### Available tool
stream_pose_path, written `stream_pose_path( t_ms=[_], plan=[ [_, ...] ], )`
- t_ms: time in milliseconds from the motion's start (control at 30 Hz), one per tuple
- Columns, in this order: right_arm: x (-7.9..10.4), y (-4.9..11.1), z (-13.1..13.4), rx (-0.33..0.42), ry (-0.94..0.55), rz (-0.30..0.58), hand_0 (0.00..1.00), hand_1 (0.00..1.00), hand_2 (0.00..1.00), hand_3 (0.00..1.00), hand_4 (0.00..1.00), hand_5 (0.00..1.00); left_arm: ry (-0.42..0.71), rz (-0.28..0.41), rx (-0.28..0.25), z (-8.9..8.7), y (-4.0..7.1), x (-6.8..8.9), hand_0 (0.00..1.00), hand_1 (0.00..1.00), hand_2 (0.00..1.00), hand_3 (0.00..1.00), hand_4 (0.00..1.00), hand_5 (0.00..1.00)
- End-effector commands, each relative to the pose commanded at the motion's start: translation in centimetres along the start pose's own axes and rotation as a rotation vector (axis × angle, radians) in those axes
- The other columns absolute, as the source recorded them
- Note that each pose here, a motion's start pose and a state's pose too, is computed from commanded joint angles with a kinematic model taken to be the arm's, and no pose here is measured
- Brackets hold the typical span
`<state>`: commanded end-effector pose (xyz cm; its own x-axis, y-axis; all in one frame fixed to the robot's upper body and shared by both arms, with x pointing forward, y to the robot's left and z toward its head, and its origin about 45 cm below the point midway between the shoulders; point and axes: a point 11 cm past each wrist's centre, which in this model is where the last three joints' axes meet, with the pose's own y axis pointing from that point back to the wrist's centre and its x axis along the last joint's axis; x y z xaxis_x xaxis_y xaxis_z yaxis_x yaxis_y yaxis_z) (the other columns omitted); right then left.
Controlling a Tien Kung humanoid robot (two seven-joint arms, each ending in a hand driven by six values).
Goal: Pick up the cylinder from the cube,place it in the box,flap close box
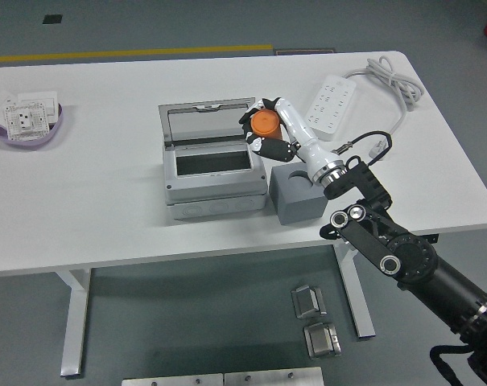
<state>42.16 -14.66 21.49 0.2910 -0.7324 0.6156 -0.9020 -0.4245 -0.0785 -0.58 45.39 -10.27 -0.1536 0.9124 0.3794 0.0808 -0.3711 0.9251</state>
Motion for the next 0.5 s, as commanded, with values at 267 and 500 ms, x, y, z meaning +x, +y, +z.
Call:
stream_pose_path(
  t_ms=[267, 500],
  plan=[
    [-2.8, -2.1, -1.7, 0.029, 0.239, -0.130, 0.102, 0.249, 0.451, 0.322, 0.002, 0.002, -0.003, 0.007, 0.002, 0.1, 0.0, 0.4, 0.717, 0.683, 0.713, 0.881, 0.811, 0.475],
    [-4.5, -3.3, -2.1, 0.039, 0.347, -0.207, 0.102, 0.244, 0.448, 0.320, 0.002, 0.002, -0.006, 0.017, 0.002, 0.2, 0.0, 0.9, 0.717, 0.683, 0.713, 0.881, 0.811, 0.476]
  ],
)
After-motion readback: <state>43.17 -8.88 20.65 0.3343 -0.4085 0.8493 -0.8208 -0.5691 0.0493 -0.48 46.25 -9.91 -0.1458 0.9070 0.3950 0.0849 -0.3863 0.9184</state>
